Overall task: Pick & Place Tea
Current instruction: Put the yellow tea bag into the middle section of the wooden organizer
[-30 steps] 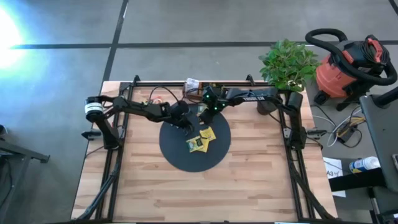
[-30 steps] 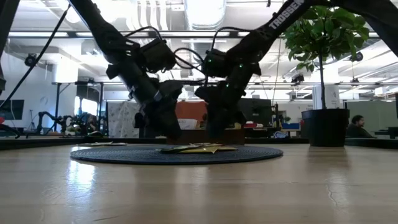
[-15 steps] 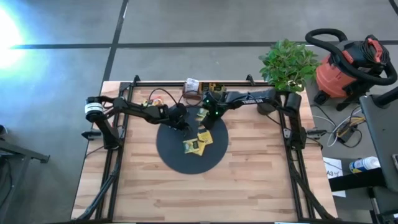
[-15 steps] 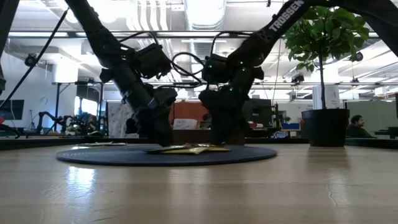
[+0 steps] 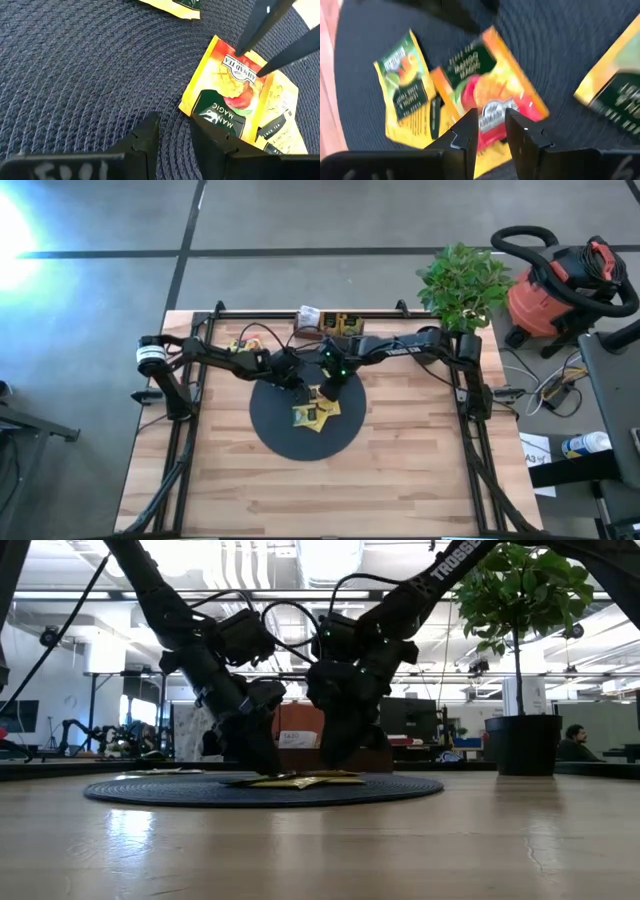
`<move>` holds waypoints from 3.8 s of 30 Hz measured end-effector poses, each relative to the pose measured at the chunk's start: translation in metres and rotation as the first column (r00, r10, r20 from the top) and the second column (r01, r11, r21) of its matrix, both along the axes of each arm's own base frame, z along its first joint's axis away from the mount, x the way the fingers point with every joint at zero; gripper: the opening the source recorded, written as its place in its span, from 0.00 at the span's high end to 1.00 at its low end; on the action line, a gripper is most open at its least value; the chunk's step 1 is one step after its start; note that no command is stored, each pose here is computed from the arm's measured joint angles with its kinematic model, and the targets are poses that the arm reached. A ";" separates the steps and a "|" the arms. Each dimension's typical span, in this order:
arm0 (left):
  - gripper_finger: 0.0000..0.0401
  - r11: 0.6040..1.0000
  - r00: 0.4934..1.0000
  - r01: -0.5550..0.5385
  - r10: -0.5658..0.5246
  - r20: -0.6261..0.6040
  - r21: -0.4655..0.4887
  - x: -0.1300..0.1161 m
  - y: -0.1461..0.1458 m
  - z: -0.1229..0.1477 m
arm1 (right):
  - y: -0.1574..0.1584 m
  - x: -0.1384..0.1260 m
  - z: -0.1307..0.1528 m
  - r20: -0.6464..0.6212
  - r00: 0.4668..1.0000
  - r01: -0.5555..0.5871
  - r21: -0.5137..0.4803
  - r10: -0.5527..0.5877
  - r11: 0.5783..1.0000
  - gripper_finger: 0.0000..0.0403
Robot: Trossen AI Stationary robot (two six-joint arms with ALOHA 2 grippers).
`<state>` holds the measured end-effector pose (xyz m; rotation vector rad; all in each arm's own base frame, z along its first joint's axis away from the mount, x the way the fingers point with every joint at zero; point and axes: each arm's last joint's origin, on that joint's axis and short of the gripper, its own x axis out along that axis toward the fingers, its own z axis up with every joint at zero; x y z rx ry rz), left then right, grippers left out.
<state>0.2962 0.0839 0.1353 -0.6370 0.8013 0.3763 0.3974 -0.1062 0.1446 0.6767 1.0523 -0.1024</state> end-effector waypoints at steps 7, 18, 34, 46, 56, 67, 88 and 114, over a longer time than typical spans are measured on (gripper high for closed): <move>0.73 0.997 0.999 0.048 -0.046 0.027 -0.068 0.003 -0.009 0.001 | 0.001 0.004 0.008 0.005 1.000 -0.013 -0.010 0.013 1.000 0.76; 0.73 0.995 0.999 0.032 -0.029 0.033 -0.097 0.003 -0.011 0.002 | 0.012 0.003 0.007 -0.013 0.995 -0.097 -0.038 0.097 0.995 0.80; 0.73 0.986 0.996 0.024 -0.009 0.091 -0.167 0.000 -0.026 0.023 | 0.016 0.007 -0.012 -0.070 0.997 -0.021 -0.049 0.018 0.999 0.79; 0.73 0.966 0.999 -0.008 0.021 0.048 -0.258 -0.002 -0.054 0.015 | 0.013 0.016 0.008 -0.013 0.999 -0.046 -0.069 0.046 0.997 0.79; 0.73 0.977 0.996 -0.078 0.086 0.033 -0.199 -0.002 -0.059 0.014 | 0.033 0.014 0.001 -0.090 0.961 -0.271 -0.112 0.262 0.956 0.79; 0.73 0.965 0.991 -0.132 0.136 0.002 -0.224 -0.006 -0.066 0.010 | 0.046 0.028 -0.002 0.021 0.970 -0.242 -0.054 0.243 0.969 0.79; 0.73 0.924 0.931 -0.363 0.355 -0.084 -0.122 -0.039 -0.078 0.026 | 0.045 0.034 0.006 0.089 0.966 -0.237 -0.087 0.244 0.968 0.83; 0.73 0.844 0.853 -0.476 0.511 0.102 -0.247 -0.046 -0.067 0.006 | 0.046 0.038 -0.025 0.045 0.969 -0.239 -0.041 0.241 0.970 0.84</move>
